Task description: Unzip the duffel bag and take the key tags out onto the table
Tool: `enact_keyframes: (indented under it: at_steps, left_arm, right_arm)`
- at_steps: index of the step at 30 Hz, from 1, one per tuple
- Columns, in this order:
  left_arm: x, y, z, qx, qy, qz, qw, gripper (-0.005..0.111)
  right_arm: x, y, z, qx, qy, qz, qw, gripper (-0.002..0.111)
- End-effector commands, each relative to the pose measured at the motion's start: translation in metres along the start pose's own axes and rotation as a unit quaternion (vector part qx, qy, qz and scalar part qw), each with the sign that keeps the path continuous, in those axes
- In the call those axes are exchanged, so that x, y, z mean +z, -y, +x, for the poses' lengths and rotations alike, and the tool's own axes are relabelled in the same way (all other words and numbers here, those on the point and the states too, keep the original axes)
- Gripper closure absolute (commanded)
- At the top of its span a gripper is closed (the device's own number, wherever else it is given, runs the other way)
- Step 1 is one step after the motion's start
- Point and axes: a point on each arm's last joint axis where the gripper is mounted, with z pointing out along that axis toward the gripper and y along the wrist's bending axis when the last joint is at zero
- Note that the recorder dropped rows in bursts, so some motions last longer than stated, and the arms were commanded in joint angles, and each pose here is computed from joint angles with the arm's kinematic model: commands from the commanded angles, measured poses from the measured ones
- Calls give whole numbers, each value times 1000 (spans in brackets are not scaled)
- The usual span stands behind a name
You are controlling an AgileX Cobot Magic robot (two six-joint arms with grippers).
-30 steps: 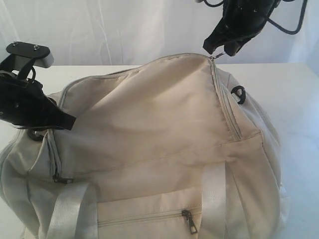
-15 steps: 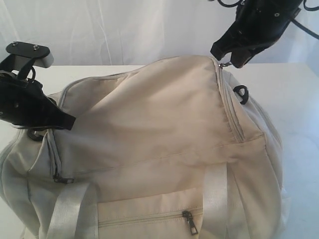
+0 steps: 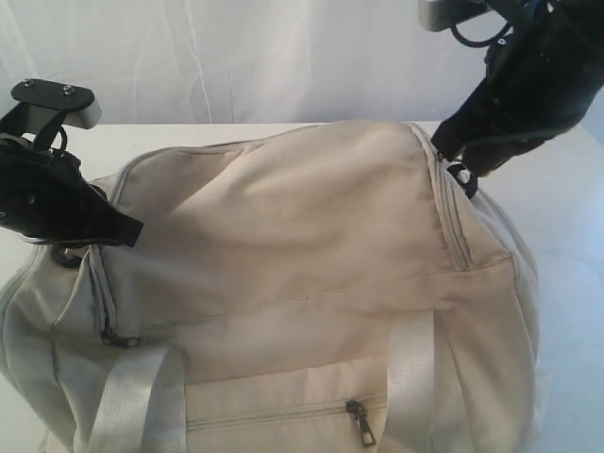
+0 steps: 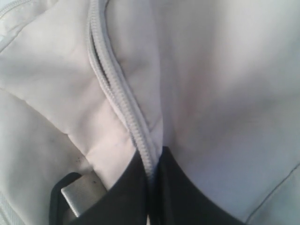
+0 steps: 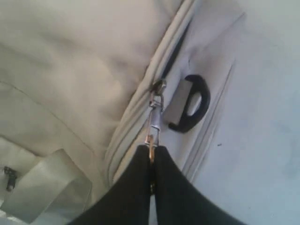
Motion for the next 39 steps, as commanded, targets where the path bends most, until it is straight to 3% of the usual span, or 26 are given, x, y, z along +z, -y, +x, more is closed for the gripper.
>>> enact_keyframes:
  at_steps: [1, 13, 20, 22, 28, 30, 34, 39]
  left_arm:
    - [-3, 0, 2, -3, -6, 2, 1000, 107]
    - [-3, 0, 2, -3, -7, 2, 1000, 107]
    - [-4, 1, 5, 5, -22, 7, 1000, 107]
    - [-4, 1, 5, 5, -25, 8, 1000, 107]
    - [-4, 2, 7, 15, -32, 11, 999, 107]
    - [-4, 2, 7, 15, -32, 11, 999, 107]
    - [-4, 2, 7, 14, -33, 12, 999, 107]
    - [-4, 2, 6, 14, -31, 11, 999, 107]
  right_arm:
    - [-10, -8, 23, 12, 2, -16, 1000, 108]
    - [-19, -30, 87, 21, -2, -47, 999, 108]
    - [4, -42, 110, 18, -41, -96, 994, 108]
    - [10, -44, 113, 14, -39, -106, 994, 102]
    - [4, -41, 99, 0, 20, -89, 996, 54]
    - [-5, -37, 87, 0, 71, -69, 995, 45]
    - [-20, -27, 57, 14, 193, -26, 981, 45]
    - [-4, -14, 17, 22, 206, -19, 978, 46]
